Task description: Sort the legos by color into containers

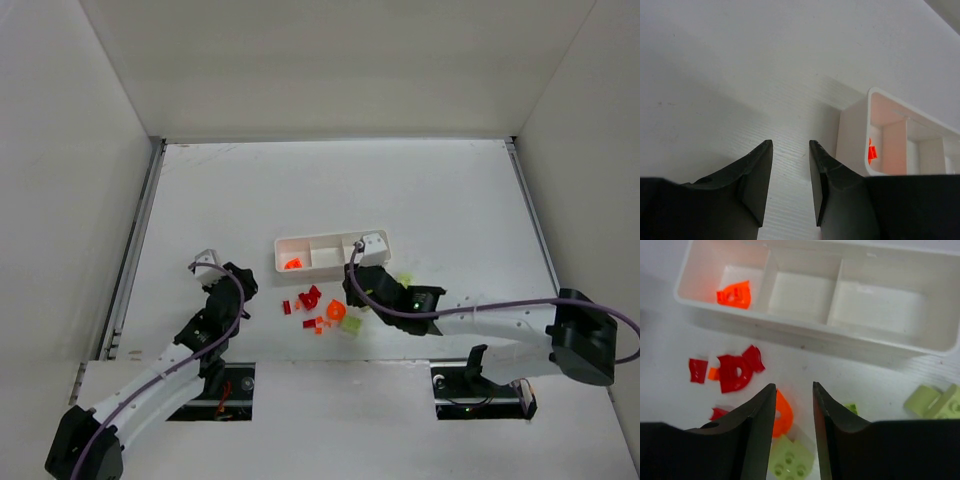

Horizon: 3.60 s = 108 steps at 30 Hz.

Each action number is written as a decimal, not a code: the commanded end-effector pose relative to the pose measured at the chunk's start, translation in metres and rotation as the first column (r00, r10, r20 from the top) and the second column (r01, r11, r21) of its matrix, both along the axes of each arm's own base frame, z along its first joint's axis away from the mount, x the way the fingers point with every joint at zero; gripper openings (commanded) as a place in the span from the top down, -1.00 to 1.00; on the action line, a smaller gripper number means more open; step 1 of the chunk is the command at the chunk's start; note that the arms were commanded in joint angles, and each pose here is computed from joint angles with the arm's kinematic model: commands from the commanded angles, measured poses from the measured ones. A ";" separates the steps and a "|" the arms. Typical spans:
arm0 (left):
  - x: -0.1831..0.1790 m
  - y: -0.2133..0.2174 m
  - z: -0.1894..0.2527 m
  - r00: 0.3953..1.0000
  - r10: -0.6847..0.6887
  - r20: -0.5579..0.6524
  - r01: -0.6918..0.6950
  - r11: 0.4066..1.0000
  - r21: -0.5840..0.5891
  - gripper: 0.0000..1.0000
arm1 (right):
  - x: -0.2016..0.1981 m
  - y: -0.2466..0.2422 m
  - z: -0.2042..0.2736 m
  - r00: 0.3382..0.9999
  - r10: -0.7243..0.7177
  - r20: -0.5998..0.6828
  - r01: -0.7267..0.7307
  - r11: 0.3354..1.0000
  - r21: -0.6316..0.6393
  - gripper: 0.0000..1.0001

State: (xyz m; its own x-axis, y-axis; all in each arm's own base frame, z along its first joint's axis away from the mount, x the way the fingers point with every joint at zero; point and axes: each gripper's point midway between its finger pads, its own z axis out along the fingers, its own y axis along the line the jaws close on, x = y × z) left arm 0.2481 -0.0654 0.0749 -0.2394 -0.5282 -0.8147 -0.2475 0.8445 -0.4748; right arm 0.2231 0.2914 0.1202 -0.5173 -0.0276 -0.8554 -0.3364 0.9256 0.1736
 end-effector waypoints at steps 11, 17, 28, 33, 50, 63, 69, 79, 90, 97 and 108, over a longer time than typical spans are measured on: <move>0.006 -0.005 0.013 0.999 -0.013 0.035 0.014 1.000 -0.013 0.31 | -0.045 0.031 -0.024 0.975 0.213 -0.063 -0.217 0.974 -0.067 -0.16; 0.005 -0.008 0.013 0.999 -0.025 0.039 0.025 1.000 -0.018 0.28 | -0.026 0.062 -0.026 0.971 0.235 -0.050 -0.237 0.971 -0.037 -0.21; 0.005 -0.009 0.013 0.999 -0.026 0.046 0.027 0.999 -0.027 0.26 | -0.020 0.107 -0.041 0.952 0.299 -0.069 -0.301 0.953 -0.022 0.19; 0.005 -0.008 0.012 0.999 -0.020 0.044 0.021 0.999 -0.030 0.25 | -0.023 0.110 -0.056 0.949 0.300 -0.098 -0.304 0.952 -0.028 0.11; 0.007 -0.010 0.011 0.999 -0.025 0.034 0.026 0.999 -0.019 0.25 | -0.019 0.104 -0.032 0.959 0.278 -0.055 -0.279 0.960 -0.008 0.63; 0.005 -0.007 0.056 0.988 -0.045 0.149 0.047 0.999 -0.015 0.22 | 0.008 0.086 -0.044 0.985 0.166 -0.036 -0.168 0.984 -0.054 -0.10; 0.011 0.002 0.034 0.995 -0.014 0.099 0.014 1.000 0.006 0.18 | 0.021 0.079 -0.056 0.992 0.116 -0.047 -0.119 0.991 -0.066 0.06; 0.011 0.007 0.041 0.990 -0.018 0.142 0.021 1.000 -0.016 0.07 | 0.015 0.082 -0.074 0.988 0.124 -0.090 -0.130 0.989 -0.073 0.14; 0.013 0.007 0.034 0.994 -0.020 0.111 0.022 0.999 -0.022 0.06 | 0.013 0.077 -0.058 0.989 0.127 -0.077 -0.131 0.990 -0.046 0.66; 0.014 0.006 0.032 0.995 -0.020 0.102 0.023 0.999 -0.028 0.06 | -0.010 0.068 0.005 0.986 0.169 -0.009 -0.169 0.985 0.044 0.65; 0.014 0.001 0.029 0.995 -0.042 0.091 0.045 0.998 -0.035 0.06 | 0.068 0.043 0.015 0.998 0.035 0.052 -0.037 0.998 0.043 0.63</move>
State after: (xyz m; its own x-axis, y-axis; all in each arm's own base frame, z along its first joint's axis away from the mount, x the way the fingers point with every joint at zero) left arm 0.2583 -0.0606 0.0940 -0.2199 -0.5272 -0.8208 -0.1918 0.8484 -0.4935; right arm 0.2689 0.3301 0.1297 -0.5036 -0.0162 -0.8638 -0.3876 0.8978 0.2091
